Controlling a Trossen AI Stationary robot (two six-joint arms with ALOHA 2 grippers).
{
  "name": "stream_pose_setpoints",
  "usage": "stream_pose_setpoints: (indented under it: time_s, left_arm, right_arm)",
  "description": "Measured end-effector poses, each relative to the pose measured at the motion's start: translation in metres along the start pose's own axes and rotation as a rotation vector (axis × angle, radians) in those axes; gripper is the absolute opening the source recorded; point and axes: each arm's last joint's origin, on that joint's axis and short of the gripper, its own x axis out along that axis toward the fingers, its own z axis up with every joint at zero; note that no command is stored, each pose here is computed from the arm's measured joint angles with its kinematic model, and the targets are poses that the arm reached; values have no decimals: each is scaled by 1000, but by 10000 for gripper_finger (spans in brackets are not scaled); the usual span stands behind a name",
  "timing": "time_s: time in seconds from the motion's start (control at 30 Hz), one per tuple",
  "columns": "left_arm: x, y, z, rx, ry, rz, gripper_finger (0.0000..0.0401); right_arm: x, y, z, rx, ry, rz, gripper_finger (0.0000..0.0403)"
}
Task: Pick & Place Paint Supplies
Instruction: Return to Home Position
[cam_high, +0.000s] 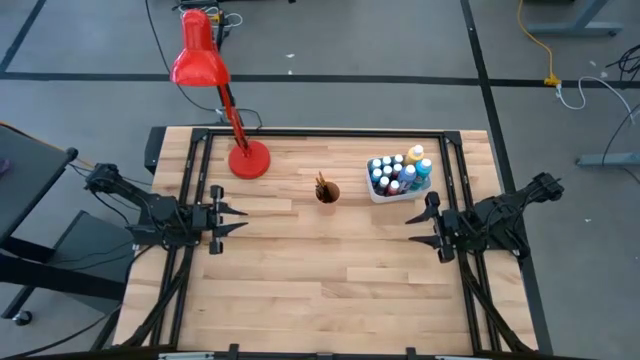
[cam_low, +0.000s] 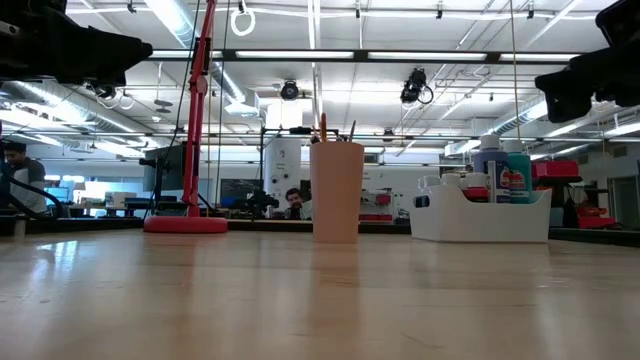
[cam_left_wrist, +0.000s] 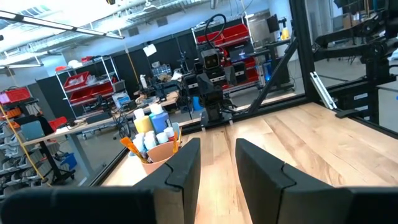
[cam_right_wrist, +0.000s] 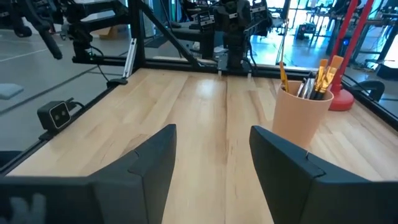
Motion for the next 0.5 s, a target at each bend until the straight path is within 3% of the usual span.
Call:
stream_pose_setpoints:
  time_s: [0.5]
  left_arm:
    - [0, 0, 0, 0, 0, 0, 110]
  right_arm:
    - [0, 0, 0, 25, 1, 4, 208]
